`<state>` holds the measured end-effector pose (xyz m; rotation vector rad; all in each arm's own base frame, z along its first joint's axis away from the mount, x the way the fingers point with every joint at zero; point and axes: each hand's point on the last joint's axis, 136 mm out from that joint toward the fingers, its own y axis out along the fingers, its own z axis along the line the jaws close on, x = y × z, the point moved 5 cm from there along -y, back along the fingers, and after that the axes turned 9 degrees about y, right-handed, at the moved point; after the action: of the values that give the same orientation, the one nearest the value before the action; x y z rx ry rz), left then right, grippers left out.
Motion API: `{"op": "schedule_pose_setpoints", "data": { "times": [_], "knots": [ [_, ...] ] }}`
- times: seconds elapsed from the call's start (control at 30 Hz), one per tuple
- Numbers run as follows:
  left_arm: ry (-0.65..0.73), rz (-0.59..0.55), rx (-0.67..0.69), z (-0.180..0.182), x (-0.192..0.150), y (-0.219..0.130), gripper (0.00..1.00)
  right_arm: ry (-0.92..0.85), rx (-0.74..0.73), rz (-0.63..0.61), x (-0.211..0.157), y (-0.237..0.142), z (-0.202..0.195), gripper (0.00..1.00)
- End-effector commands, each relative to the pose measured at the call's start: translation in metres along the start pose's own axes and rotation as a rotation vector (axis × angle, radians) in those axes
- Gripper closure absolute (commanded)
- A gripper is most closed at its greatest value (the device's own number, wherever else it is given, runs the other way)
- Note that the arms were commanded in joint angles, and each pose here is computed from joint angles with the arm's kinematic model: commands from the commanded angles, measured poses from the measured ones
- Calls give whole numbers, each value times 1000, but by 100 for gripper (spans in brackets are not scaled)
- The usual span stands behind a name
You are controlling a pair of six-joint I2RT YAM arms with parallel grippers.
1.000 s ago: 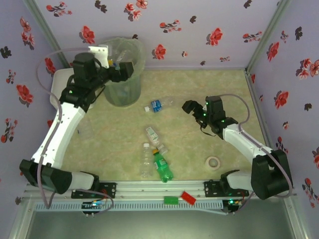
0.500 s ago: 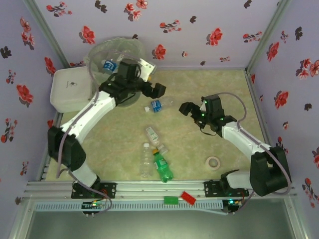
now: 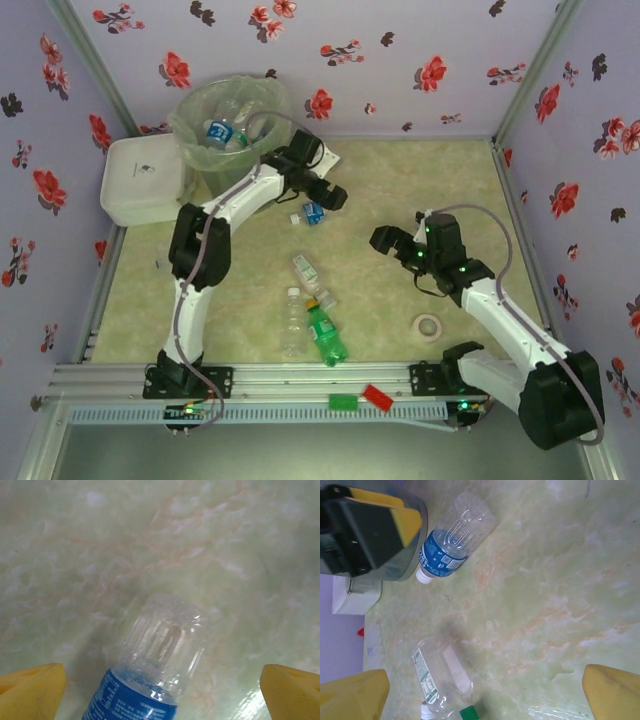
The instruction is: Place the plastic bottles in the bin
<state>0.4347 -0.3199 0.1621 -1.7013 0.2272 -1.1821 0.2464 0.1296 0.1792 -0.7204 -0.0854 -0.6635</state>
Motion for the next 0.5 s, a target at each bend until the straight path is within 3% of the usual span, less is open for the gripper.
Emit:
{"op": "schedule_pose_setpoints", "data": {
  "times": [0.0,0.47],
  "knots": [
    [31,99,13,2,-13,8,0,-21,-52,-21,-1,0,-11,0],
    [18,248,-25,-8,-52,45,0,-11,-40,-2,1,6,-7,0]
  ]
}}
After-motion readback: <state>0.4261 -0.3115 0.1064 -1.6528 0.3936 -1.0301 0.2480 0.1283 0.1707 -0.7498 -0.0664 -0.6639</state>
